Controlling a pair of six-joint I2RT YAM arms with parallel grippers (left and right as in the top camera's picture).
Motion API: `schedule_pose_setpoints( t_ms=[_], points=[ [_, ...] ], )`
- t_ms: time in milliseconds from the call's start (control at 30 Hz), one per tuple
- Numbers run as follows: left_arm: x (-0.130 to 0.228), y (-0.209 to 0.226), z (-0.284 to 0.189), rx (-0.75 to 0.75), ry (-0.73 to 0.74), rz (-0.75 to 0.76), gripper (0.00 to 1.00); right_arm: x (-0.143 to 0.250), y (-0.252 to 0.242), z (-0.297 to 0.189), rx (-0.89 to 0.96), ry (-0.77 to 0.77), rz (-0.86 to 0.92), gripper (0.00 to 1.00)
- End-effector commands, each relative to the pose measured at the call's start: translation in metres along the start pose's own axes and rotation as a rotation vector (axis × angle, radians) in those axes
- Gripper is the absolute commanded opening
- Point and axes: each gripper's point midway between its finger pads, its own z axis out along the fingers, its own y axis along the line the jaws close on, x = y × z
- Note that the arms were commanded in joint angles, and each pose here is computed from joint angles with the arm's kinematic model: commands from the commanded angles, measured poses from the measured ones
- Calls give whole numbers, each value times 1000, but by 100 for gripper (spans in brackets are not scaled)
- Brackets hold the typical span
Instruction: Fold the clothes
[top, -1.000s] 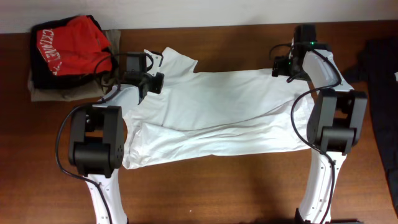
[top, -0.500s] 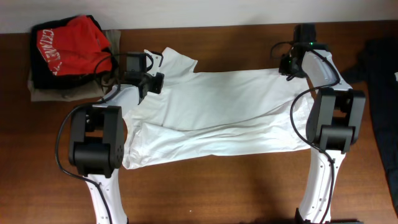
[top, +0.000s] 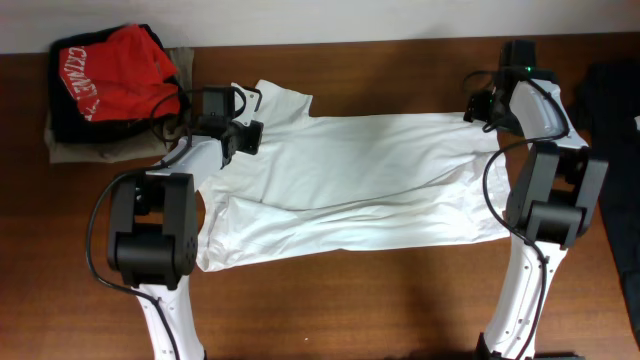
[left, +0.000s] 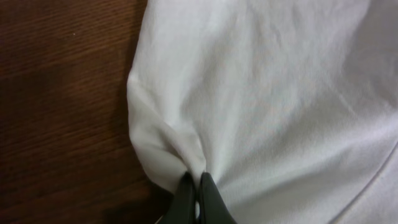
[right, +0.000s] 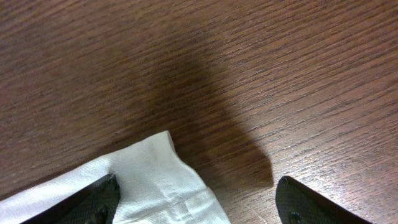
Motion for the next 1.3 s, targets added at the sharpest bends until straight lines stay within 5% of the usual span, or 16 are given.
schedule_pose_setpoints(
  t_ms=[0,100,333,733,1033,1267],
  points=[
    [18,4,1,-18,42,-4,0,5,1,17,7,19,-11,85],
    [17,4,1,-19,40,-3,1,11,17,30,-70,42,-38,82],
    [17,4,1,-19,39,-3,0,24,16,40,-67,87,-41,4],
    [-37,3,-103,-35,-42,-22,1,27,-23,-86,47,211,190,4],
    [51,1,-145,-25,326,-307,0,88,-42,-179,97,403,169,4],
    [105,-9,-169,-11,561,-360,1,140,-57,-155,215,584,117,4]
  ],
)
